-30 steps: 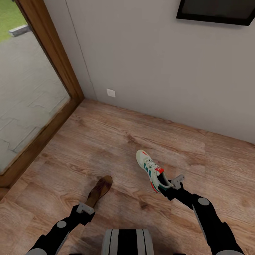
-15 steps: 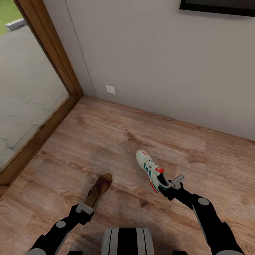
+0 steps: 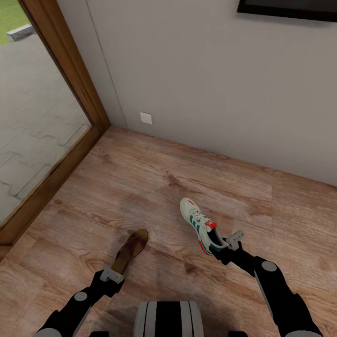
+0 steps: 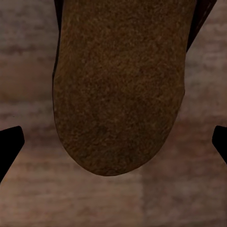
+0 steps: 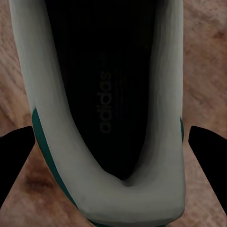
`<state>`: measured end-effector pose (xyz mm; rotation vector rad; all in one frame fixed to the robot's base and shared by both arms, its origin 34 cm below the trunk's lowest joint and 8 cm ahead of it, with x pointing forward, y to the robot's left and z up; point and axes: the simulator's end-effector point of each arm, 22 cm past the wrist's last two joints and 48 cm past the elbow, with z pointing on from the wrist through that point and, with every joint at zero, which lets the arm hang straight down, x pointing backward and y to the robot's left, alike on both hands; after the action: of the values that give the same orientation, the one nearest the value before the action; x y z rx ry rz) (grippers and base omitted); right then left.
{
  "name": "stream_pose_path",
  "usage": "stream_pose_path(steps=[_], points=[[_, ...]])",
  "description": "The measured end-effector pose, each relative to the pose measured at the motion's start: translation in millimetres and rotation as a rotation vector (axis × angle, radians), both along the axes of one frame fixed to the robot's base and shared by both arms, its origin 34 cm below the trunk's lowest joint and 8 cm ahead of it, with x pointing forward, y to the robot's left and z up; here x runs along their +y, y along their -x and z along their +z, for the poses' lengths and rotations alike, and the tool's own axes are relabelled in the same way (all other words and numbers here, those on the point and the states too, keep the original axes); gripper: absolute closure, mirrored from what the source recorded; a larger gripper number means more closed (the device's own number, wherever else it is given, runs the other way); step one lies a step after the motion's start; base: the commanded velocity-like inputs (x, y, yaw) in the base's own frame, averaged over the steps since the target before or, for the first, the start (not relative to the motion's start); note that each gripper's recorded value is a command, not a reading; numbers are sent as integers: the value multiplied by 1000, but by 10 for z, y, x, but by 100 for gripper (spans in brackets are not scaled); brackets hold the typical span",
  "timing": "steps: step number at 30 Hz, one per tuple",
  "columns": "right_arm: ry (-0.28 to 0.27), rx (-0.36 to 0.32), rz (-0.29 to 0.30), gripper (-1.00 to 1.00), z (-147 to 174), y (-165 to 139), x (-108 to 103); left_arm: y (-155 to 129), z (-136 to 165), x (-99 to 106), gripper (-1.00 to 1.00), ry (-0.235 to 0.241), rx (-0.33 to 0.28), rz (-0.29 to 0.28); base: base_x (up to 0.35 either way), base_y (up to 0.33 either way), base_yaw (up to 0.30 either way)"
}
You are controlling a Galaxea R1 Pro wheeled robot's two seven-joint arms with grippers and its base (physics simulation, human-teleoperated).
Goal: Pick up the two gym shoes and the two sandals from the corridor floor and place them onto the hallstand (shoe rack) in the corridor, making sure they are on the rack and not on the floor. Arrange them so the two gym shoes are next to each other and the two sandals are next to each other.
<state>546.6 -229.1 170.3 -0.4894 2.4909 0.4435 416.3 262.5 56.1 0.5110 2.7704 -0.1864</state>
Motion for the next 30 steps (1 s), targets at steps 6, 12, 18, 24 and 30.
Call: stream_pose_path(steps=[6,12,18,24,30], points=[[0,0,0,100,2,-3,0,5,-1,-2,-100,0,1,-2,108,0,0],[0,0,0,100,1,-1,0,9,-2,-16,-100,2,2,-2,13,0,0],[0,0,0,100,1,-2,0,8,-2,-54,-100,8,2,1,1,0,0],[0,0,0,100,1,-3,0,13,-3,-72,100,10,3,-5,0,0,0],[0,0,1,100,0,3,5,0,0,6,100,2,1,9,0,0,0]])
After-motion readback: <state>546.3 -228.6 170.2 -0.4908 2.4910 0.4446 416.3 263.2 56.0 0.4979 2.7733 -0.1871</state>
